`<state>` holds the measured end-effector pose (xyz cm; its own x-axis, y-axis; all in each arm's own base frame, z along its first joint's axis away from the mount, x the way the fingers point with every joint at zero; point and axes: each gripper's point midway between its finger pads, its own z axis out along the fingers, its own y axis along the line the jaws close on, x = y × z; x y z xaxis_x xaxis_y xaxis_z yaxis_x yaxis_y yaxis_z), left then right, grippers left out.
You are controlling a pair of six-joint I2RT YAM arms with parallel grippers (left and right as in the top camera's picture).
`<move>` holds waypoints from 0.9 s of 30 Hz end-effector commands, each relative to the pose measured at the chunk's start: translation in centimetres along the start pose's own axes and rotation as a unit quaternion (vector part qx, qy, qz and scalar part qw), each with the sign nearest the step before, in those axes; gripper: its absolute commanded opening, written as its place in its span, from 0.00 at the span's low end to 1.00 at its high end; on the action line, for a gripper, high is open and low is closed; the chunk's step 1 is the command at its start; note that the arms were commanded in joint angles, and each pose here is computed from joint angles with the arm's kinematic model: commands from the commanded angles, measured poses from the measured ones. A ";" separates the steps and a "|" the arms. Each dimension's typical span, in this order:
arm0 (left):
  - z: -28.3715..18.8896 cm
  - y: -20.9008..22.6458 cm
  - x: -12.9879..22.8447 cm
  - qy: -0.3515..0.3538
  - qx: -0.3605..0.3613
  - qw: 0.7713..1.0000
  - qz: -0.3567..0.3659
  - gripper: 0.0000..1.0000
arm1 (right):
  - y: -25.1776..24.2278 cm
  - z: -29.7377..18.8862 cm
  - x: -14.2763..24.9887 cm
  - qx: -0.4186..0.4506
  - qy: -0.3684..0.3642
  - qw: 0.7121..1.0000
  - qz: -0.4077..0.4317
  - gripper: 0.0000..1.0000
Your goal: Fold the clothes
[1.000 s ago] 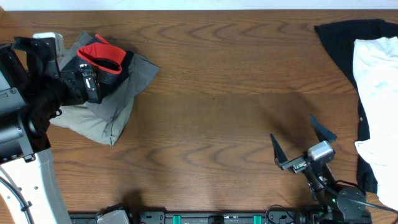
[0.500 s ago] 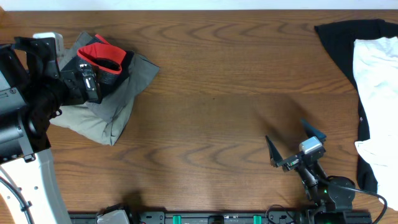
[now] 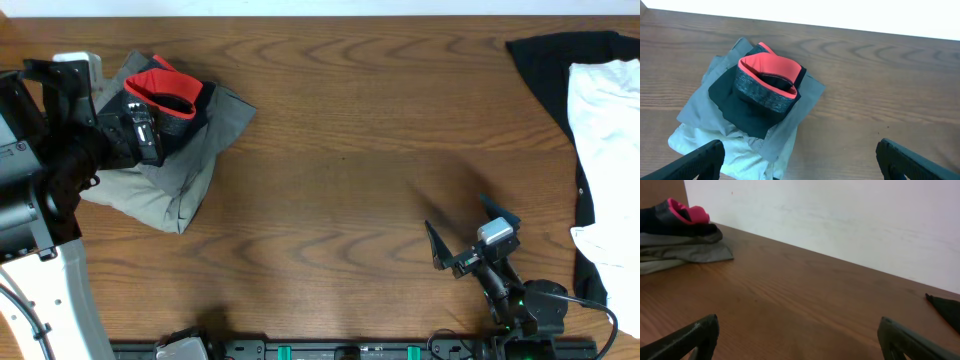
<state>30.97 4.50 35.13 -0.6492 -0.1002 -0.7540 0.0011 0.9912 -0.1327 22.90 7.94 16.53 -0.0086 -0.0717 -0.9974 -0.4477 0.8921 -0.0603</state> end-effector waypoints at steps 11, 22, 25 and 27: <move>-0.5 -0.6 0.3 0.000 0.002 1.000 0.012 0.98 | -0.2 0.0 0.1 0.005 0.001 1.000 -0.006 0.99; -2.0 -2.7 0.0 -0.149 -0.026 0.984 0.093 0.98 | -0.2 0.0 0.1 0.005 0.001 1.000 -0.006 0.99; -1.4 -3.1 2.0 -0.172 -0.021 0.980 0.101 0.98 | -0.2 0.0 0.1 0.005 0.001 1.000 -0.006 0.99; -0.8 -3.4 3.5 -0.184 -0.015 0.977 0.107 0.98 | -0.2 0.0 0.1 0.005 0.001 1.000 -0.006 0.99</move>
<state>28.63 1.02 35.72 -0.3201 0.0684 -0.9449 0.0829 0.9956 0.0440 22.90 7.94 16.53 -0.0076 -0.0737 -0.9972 -0.4474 0.8922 -0.0626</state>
